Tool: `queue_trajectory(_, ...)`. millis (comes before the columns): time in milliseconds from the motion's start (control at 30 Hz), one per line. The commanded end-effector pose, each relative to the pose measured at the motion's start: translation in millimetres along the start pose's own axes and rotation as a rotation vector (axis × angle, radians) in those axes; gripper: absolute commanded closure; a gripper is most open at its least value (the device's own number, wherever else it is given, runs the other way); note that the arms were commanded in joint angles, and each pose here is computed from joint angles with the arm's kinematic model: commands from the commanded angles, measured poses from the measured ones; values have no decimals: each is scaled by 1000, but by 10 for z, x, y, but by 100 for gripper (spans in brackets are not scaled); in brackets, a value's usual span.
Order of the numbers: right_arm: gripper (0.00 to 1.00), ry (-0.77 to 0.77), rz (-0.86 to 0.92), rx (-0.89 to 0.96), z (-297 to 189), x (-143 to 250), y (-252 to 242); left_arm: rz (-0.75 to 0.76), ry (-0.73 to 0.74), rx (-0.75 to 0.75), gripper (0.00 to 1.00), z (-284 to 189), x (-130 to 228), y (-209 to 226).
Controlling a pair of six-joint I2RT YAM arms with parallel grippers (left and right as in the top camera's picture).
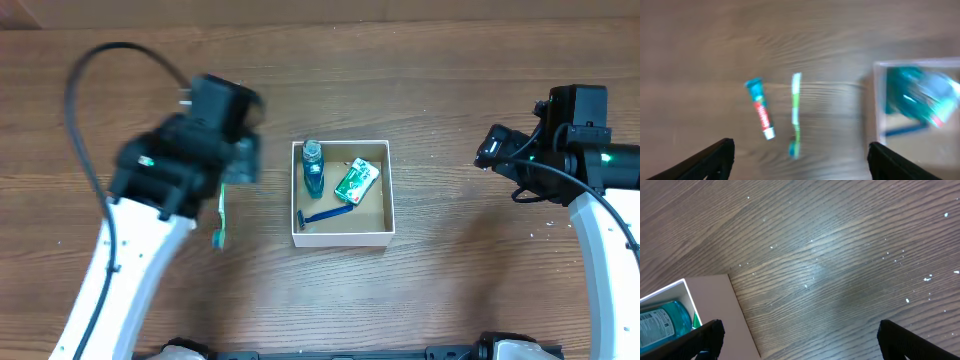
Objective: Pack container
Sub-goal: 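Grasp the Colgate toothpaste tube with the left gripper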
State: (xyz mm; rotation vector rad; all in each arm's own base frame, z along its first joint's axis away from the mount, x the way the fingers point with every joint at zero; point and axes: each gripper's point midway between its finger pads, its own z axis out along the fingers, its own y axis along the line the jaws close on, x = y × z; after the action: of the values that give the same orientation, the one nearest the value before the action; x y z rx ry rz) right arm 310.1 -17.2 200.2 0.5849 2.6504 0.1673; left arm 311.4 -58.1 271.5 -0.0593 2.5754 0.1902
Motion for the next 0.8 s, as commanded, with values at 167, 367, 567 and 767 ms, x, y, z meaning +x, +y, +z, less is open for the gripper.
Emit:
queue_trajectory(167,0,-7,-1,-3,-6,-8,-3,-436,265,-98,9,999,465,978)
queue_trajectory(367,0,-5,-2,-2,-6,-4,-4,-380,481,-113,12,1847,1044,881)
queue_trajectory(567,0,-3,-2,-1,-5,2,-7,-397,584,-133,12,2335,1317,888)
queue_trajectory(767,0,-3,-2,-1,-5,2,-6,-407,655,-97,28,2588,1499,784)
